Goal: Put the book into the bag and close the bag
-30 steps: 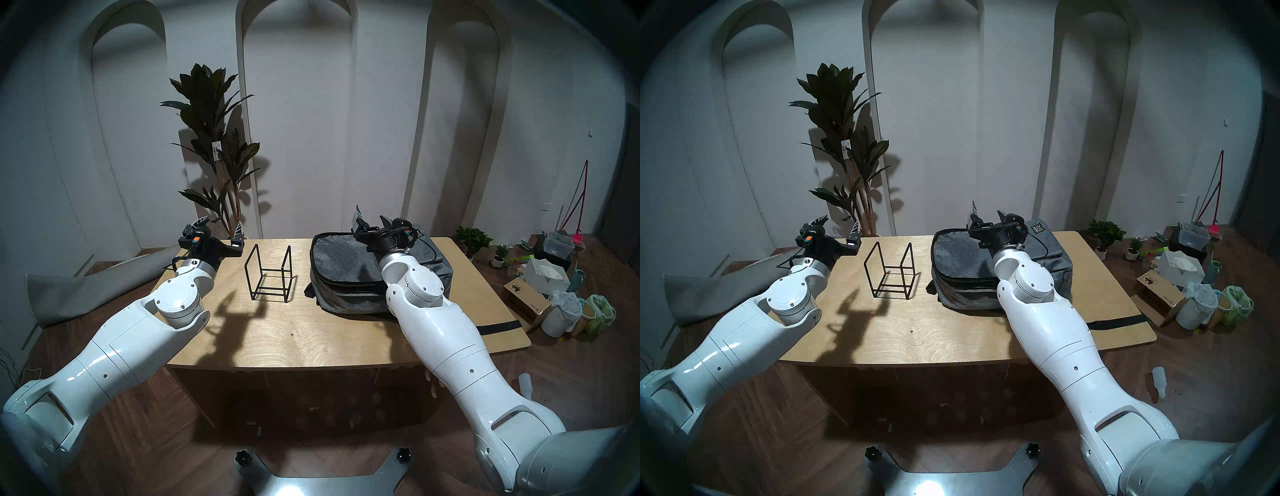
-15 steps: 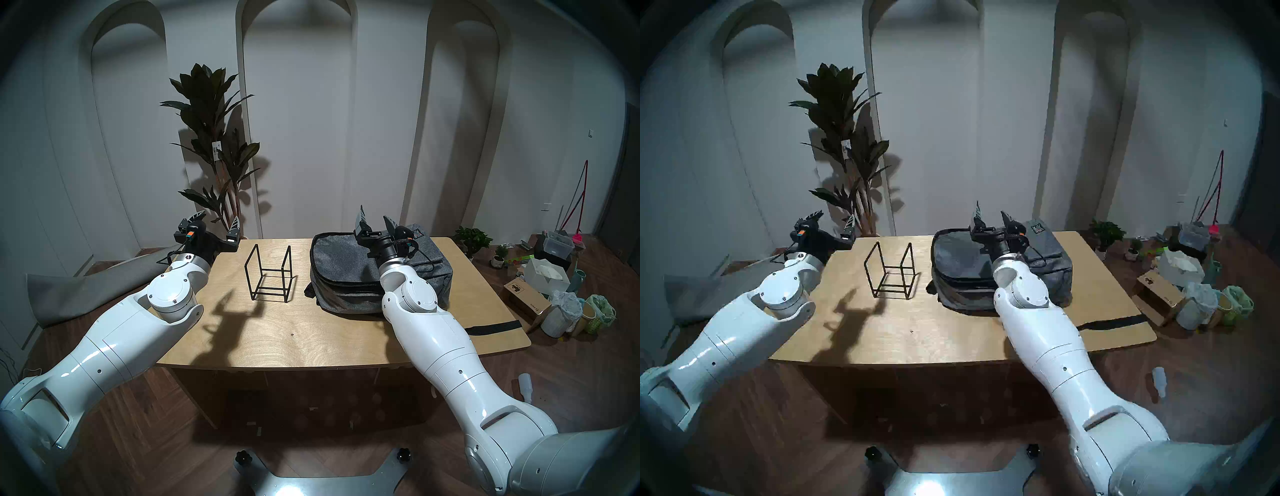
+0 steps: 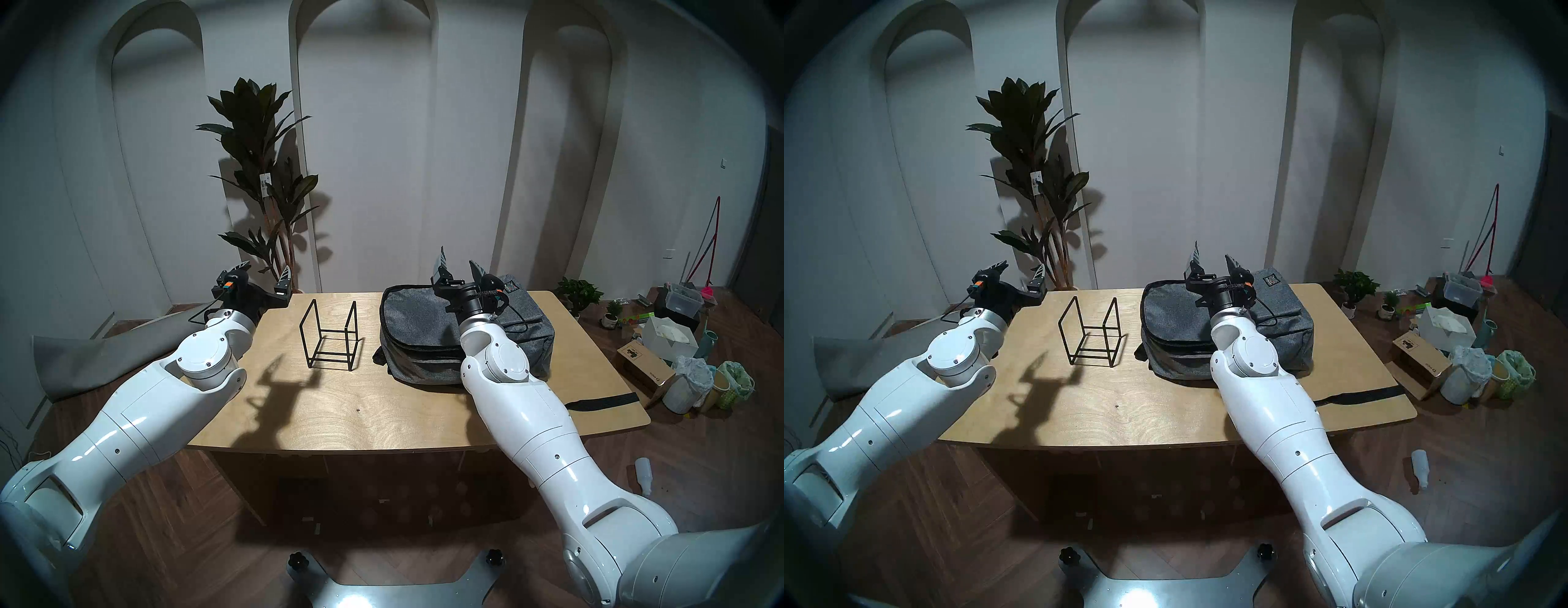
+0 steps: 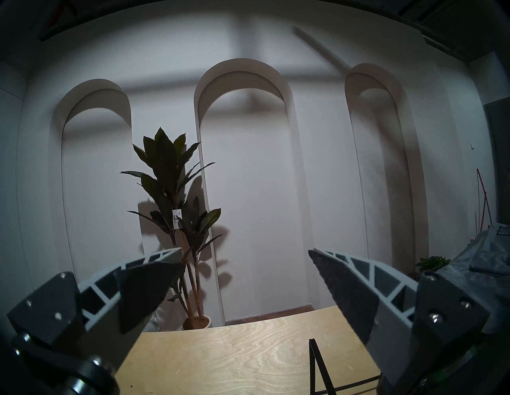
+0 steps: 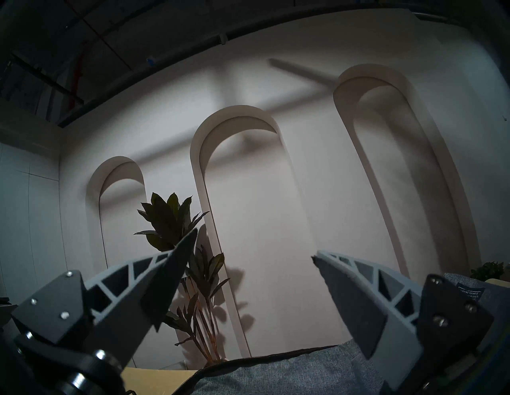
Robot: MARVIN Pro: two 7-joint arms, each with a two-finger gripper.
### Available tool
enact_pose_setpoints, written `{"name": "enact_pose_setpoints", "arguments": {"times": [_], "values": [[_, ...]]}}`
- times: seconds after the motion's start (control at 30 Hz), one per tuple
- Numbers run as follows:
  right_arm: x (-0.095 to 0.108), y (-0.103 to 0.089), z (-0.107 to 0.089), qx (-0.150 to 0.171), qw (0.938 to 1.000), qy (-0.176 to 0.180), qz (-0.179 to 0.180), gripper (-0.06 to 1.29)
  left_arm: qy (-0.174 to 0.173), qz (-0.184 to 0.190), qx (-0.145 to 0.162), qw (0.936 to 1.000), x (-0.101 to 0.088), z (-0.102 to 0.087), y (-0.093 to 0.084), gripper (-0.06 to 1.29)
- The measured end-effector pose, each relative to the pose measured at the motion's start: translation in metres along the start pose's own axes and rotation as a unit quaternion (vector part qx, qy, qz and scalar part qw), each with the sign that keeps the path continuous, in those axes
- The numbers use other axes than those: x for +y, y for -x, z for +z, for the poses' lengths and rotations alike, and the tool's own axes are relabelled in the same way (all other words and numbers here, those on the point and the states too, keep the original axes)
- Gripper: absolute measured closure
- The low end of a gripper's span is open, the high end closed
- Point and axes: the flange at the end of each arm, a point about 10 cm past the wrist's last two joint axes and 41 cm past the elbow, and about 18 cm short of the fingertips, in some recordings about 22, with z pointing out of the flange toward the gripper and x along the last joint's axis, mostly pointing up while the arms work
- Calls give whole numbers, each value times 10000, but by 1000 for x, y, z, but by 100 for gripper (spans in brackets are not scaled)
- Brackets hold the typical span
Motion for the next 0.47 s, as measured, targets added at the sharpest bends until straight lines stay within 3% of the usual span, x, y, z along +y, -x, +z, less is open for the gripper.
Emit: {"name": "enact_pose_setpoints", "arguments": {"times": [0.2,0.47], "values": [[-10,2,-2,-190,9993,71,-320,2,-20,36,-154,9999,0,0,3,-2],[-13,2,-3,-284,9984,130,-464,2,-69,91,-196,9997,-1,-1,3,-2]]}}
